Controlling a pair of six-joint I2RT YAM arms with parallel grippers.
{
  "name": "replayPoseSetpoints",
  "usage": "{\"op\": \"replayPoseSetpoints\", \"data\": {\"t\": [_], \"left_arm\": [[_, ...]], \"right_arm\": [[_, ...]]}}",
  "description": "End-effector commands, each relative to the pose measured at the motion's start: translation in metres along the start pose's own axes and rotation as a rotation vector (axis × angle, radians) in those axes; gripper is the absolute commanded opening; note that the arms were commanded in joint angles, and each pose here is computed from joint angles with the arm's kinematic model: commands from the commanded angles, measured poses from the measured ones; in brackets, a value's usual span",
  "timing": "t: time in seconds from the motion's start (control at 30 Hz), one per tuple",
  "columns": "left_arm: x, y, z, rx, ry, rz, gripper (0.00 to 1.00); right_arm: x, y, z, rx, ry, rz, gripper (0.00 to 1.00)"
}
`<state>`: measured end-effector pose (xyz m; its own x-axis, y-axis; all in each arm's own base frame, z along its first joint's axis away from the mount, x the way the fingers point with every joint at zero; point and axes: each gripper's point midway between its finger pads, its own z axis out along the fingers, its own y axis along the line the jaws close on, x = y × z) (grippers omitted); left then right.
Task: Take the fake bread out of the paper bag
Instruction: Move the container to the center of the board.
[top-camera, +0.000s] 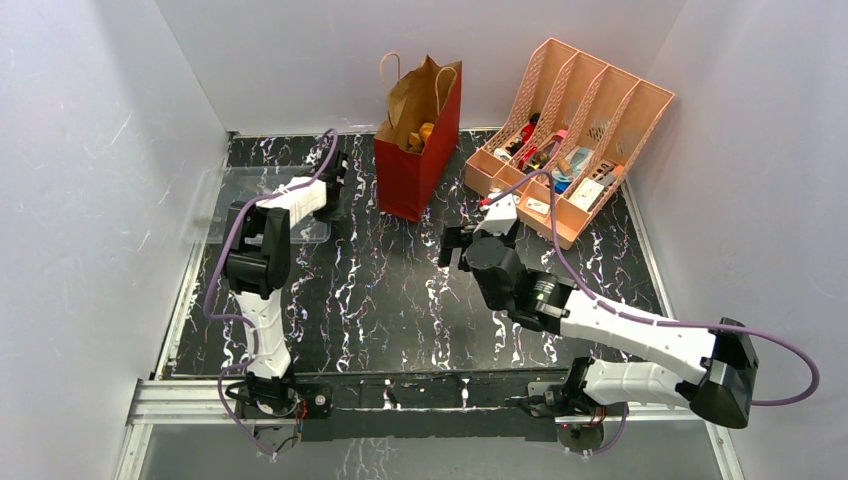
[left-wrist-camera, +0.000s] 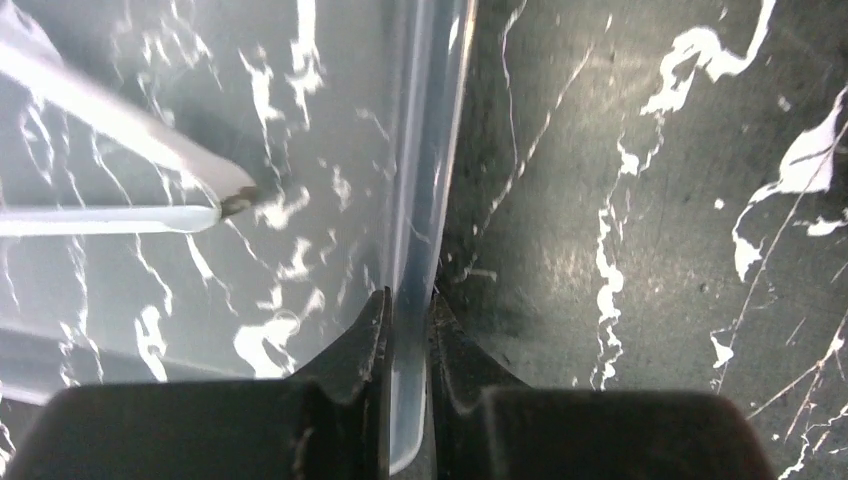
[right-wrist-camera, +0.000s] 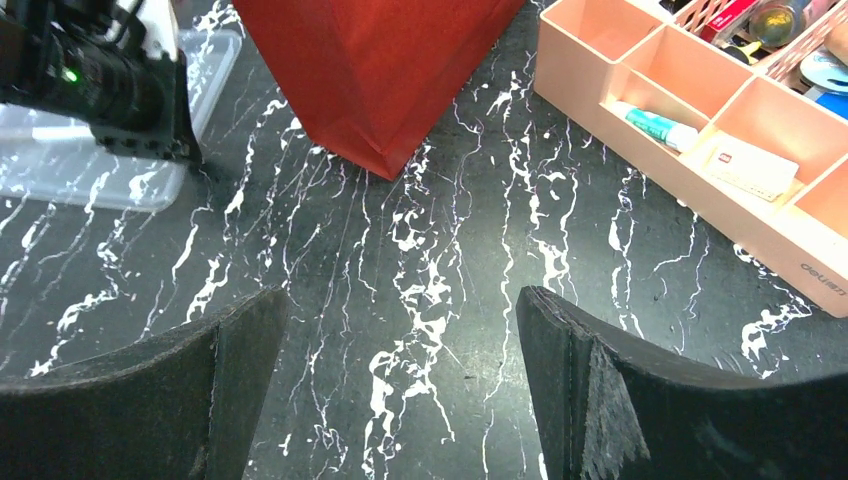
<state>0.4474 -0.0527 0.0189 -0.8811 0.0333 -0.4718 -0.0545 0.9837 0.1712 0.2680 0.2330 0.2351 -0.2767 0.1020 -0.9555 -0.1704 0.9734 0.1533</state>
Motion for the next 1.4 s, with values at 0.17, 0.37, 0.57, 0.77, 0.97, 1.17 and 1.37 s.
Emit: {"op": "replayPoseSetpoints", "data": {"t": [0.17, 0.37, 0.57, 0.77, 0.97, 1.17, 1.37], "left_arm": [[0.081, -0.009, -0.036, -0.155, 0.209, -0.097, 0.0], [0.105, -0.028, -0.07, -0.164, 0.181, -0.099, 0.0], [0.138, -0.056, -0.101, -0.154, 0.159, -0.059, 0.0], [0.178, -0.094, -0.13, -0.182, 0.113, 0.018, 0.0], [0.213, -0.13, -0.149, -0.199, 0.058, 0.087, 0.0], [0.222, -0.195, -0.159, -0.132, -0.004, 0.176, 0.0], [0.216, -0.255, -0.169, -0.049, -0.054, 0.257, 0.0]], "right_arm": [[-0.014, -0.023, -0.022, 0.024, -0.023, 0.083, 0.85], [-0.012, -0.033, -0.034, 0.024, -0.01, 0.112, 0.85], [-0.012, -0.044, -0.041, 0.042, -0.003, 0.121, 0.86], [-0.025, -0.059, -0.053, 0.08, -0.025, 0.128, 0.86], [-0.044, -0.068, -0.062, 0.107, -0.051, 0.129, 0.87], [-0.059, -0.088, -0.074, 0.174, -0.081, 0.151, 0.87], [-0.056, -0.123, -0.087, 0.317, -0.107, 0.185, 0.87]]}}
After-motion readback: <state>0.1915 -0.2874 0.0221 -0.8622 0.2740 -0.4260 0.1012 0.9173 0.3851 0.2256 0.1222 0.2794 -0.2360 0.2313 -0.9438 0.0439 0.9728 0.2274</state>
